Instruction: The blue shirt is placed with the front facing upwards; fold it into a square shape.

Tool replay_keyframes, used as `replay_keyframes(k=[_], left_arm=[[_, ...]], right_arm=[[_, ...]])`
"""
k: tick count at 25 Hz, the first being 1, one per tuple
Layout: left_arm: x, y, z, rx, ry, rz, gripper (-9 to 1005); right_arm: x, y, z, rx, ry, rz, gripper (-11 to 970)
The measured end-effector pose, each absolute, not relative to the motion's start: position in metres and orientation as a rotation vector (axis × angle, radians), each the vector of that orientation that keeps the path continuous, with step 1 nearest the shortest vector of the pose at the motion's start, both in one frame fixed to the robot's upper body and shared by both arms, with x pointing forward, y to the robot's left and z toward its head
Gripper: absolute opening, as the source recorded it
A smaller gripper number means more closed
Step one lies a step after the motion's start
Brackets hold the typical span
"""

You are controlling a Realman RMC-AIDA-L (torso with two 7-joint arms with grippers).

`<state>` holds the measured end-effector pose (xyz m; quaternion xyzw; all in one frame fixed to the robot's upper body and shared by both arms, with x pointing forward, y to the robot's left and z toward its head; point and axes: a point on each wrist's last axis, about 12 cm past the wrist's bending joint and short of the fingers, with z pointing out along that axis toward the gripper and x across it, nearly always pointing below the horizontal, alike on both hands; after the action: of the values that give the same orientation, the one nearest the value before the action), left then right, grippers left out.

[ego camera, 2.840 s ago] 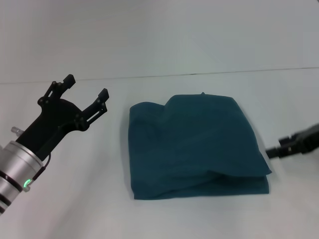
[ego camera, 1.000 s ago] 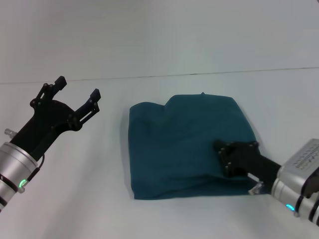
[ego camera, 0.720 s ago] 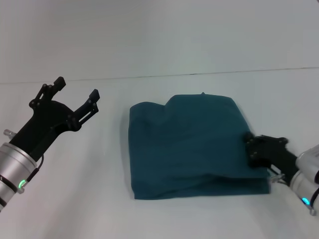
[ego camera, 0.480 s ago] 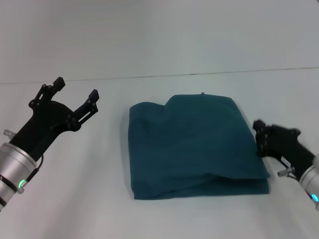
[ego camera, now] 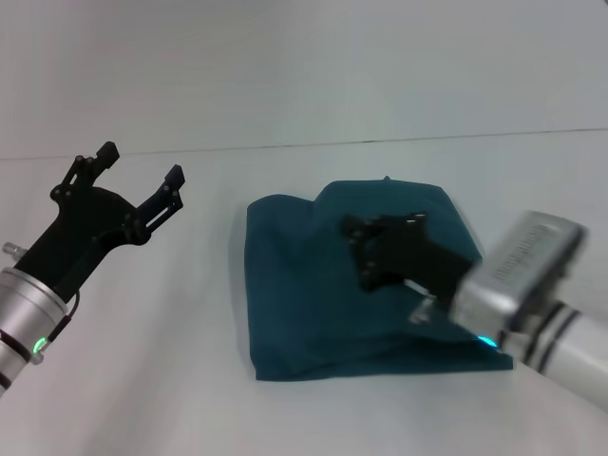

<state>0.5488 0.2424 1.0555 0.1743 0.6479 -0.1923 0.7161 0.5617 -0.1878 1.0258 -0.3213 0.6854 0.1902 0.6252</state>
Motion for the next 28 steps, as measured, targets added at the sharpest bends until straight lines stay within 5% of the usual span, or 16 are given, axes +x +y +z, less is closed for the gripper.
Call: replay_keyframes(k=[10,28], left_arm=[[0.548,0.244,1.055,0.378,1.433,-0.423,917],[0.542,0.245,1.049,0.391,1.449,-0.401,918]], right_arm=[[0.604,-0.163,1.027,-0.713,1.822,0.308,6],[0.612,-0.24,1.016,-0.192,1.989,0.129,8]])
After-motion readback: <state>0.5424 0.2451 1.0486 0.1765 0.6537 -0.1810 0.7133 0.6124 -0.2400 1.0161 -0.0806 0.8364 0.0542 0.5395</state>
